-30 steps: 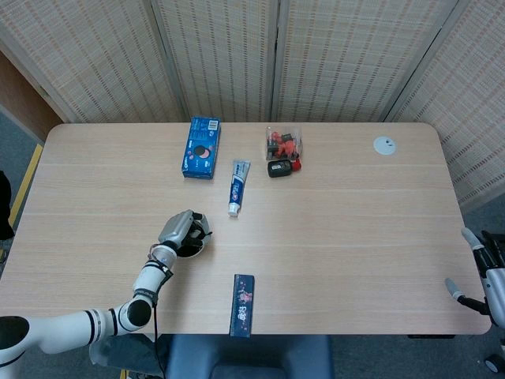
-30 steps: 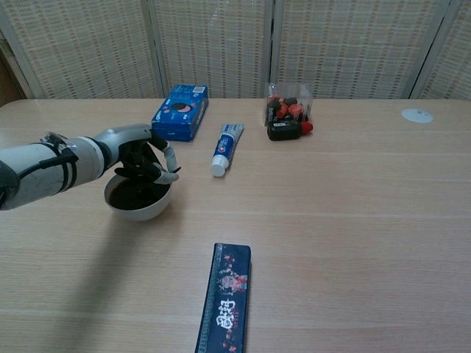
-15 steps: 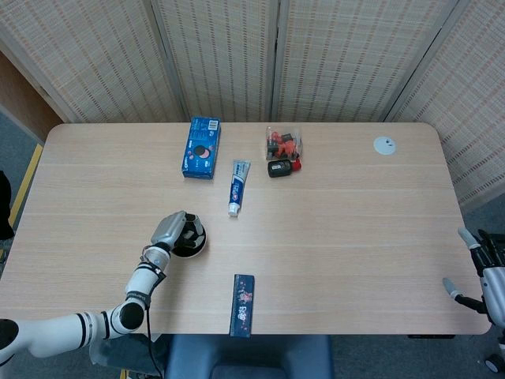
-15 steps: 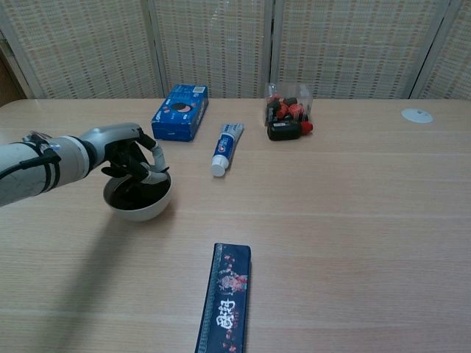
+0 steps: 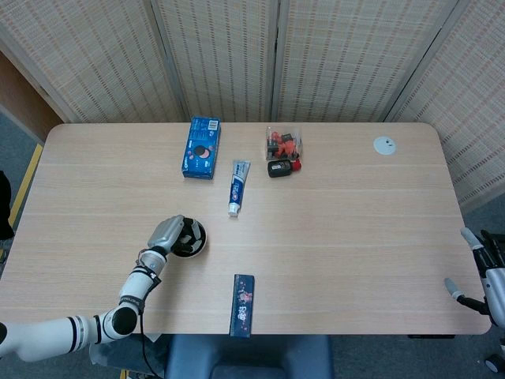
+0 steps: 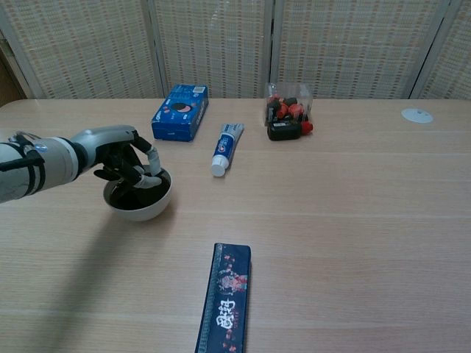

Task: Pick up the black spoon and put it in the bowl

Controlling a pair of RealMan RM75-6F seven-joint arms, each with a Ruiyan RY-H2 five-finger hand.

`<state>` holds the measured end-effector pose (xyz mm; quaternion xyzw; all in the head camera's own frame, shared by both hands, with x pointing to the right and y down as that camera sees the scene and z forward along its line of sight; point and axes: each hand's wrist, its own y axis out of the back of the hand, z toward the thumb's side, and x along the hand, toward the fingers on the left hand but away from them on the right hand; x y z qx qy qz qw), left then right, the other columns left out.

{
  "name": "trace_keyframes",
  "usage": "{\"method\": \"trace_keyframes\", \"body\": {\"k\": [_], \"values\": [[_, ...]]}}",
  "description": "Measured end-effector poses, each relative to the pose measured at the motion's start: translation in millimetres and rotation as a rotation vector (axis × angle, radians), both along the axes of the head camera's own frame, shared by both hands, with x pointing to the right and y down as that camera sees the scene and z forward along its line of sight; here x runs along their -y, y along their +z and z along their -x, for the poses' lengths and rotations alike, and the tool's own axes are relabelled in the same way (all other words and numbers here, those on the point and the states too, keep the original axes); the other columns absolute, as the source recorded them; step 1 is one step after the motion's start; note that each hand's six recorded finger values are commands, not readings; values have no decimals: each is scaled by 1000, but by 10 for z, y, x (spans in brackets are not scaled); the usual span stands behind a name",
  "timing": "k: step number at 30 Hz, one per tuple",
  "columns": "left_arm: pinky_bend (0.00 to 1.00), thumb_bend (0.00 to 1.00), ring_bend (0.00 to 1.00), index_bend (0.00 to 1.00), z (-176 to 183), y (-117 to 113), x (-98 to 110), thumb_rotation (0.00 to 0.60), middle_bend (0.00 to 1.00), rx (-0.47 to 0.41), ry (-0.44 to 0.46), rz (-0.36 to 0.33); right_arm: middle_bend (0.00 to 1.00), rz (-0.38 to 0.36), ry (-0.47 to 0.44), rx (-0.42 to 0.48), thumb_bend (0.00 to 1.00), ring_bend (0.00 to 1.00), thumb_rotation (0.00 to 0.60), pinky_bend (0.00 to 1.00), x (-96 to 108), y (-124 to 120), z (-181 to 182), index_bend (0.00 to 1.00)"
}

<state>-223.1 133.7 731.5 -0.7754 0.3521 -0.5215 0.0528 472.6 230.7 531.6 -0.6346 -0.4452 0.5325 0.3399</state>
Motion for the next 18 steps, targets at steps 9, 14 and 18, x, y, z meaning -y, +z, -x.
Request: {"method": "trace_keyframes", "body": {"k": [9,14,18], "values": [[1000,222,1000,65,145,-94,-35,600,1000,15,14,-10,150,-6,-8,5,263,33,600,130,16,-3,23,30],[1000,217,1000,48,179,-136,-32,600,997,9,4,-17,150,-8,-6,4,263,33,600,130,14,-13,17,30],[1000,216,976,65,303,-266,30,600,956,21,-11,-62,150,-8,-5,1,263,33,600,130,20,-21,4,30]]}}
